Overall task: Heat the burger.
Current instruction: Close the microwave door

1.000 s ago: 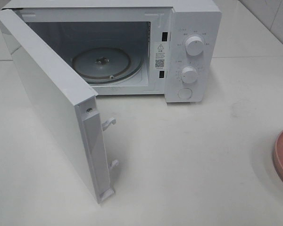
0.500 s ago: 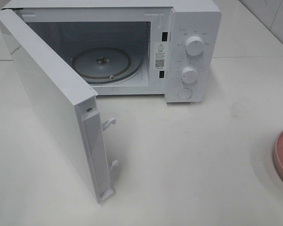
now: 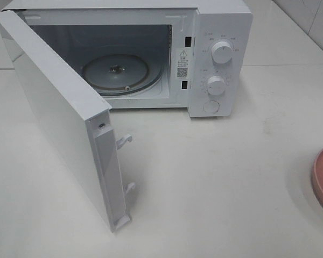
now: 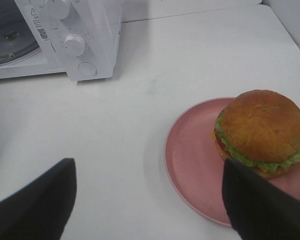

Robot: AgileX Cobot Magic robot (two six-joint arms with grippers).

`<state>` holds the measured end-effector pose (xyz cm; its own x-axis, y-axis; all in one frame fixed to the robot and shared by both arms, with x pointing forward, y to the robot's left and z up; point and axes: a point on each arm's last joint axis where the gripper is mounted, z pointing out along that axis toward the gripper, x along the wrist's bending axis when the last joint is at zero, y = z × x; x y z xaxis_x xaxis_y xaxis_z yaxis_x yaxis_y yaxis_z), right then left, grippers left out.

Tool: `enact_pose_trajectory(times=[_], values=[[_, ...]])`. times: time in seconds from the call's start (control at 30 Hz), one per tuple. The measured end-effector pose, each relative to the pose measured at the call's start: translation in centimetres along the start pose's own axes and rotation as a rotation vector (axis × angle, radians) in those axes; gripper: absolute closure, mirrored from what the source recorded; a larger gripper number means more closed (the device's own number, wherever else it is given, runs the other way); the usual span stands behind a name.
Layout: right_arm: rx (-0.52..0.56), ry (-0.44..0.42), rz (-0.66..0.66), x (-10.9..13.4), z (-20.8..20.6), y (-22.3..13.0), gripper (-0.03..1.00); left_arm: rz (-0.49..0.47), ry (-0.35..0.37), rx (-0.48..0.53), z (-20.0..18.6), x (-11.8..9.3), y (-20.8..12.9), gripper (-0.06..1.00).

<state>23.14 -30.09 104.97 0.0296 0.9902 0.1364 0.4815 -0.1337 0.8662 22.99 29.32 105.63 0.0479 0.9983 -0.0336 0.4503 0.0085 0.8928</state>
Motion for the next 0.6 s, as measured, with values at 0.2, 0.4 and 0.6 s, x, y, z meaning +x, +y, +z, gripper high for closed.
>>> enact_pose_trajectory(times=[0.2,0.4,0.6], values=[[0.000,0.000,0.000,0.00,0.00,0.00,0.20,-0.003,0.007,0.000,0.00,0.06,0.00,-0.04],[0.000,0.000,0.000,0.00,0.00,0.00,0.20,-0.007,0.009,0.000,0.00,0.08,0.00,-0.04],[0.000,0.000,0.000,0.00,0.00,0.00,0.20,-0.007,0.009,-0.040,-0.22,0.07,0.45,-0.01]])
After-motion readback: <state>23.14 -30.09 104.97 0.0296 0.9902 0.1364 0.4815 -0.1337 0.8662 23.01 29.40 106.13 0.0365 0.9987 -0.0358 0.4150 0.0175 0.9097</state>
